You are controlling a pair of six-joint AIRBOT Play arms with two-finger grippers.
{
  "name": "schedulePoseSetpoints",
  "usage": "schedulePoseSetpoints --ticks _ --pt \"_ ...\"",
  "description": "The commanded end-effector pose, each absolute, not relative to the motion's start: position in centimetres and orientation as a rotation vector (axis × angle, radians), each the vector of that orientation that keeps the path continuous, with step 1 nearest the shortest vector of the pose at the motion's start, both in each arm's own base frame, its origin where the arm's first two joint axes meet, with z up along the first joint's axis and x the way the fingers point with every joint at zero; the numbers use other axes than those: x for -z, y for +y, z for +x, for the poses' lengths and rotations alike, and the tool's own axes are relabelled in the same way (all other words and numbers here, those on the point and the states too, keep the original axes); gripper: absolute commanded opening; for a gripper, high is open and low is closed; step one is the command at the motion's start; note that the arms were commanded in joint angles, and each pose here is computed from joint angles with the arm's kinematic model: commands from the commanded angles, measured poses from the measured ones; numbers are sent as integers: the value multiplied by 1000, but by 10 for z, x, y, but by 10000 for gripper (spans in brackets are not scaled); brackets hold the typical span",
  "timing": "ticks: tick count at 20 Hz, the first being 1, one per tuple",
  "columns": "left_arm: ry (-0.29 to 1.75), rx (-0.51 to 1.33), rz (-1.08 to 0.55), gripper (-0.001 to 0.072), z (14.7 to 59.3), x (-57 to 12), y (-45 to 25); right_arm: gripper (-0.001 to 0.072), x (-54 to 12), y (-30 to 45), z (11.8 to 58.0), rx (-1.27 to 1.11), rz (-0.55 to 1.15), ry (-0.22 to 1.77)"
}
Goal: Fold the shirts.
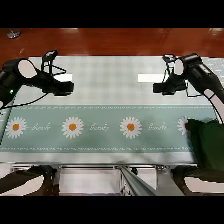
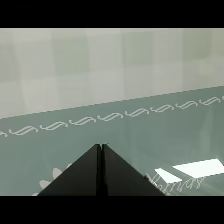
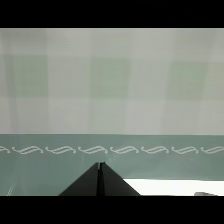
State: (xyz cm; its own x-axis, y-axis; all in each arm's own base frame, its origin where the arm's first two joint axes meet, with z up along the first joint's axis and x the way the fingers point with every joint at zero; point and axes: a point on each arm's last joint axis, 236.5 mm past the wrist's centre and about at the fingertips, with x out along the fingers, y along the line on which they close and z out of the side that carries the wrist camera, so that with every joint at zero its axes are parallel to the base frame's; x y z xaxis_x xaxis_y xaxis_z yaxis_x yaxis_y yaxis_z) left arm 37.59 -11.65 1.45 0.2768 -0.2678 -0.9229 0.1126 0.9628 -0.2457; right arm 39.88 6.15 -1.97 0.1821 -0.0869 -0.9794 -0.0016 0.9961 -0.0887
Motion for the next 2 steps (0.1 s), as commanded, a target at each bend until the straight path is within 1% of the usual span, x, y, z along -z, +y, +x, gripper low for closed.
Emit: schedulePoseSetpoints --ticks 1,2 --pt "1268 255 -142 16 376 -14 -116 31 20 62 399 61 -75 1388" --pt "1269 255 -142 16 376 -14 -116 31 20 62 399 61 -75 1388"
